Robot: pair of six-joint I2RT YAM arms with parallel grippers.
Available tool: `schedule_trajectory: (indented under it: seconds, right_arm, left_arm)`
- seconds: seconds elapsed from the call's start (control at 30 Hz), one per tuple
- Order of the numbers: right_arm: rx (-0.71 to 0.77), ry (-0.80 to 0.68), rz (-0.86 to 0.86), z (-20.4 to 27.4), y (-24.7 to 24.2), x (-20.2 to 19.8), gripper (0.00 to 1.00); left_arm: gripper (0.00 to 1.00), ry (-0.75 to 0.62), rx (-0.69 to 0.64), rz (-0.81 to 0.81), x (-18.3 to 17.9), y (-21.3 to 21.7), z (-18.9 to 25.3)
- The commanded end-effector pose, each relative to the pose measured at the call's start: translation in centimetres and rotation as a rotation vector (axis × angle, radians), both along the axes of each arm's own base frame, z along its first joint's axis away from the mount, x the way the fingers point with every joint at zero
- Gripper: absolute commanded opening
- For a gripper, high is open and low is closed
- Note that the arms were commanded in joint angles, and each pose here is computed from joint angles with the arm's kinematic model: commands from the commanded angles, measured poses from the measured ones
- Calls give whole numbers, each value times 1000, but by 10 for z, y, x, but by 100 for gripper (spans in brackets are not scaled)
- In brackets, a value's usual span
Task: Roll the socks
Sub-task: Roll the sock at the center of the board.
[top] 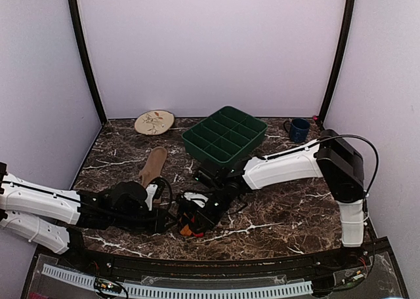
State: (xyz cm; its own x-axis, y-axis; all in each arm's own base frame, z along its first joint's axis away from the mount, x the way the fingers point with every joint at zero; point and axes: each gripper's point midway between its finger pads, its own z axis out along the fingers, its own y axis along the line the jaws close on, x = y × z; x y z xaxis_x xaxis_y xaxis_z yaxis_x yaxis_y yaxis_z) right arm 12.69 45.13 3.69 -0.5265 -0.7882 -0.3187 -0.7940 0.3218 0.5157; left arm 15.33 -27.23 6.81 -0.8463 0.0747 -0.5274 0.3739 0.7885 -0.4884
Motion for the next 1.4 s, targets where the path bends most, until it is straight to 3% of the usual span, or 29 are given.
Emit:
schedule_trajectory:
  seconds: [0.0, 0.5, 0.93, 1.37]
  right_arm:
    - [37, 131, -20, 10, 12, -3, 0]
    - [66, 380, -121, 21, 22, 11, 0]
    - [106, 491, -154, 27, 25, 15, 0]
    - [75, 528, -169, 17, 17, 20, 0]
  left_arm:
    - [40, -59, -15, -32, -4, -2, 6]
    - [46, -138, 86, -181, -10, -28, 4]
    - [48, -227, 199, -216, -4, -27, 8]
    - [38, -375, 422, -391, -13, -38, 5]
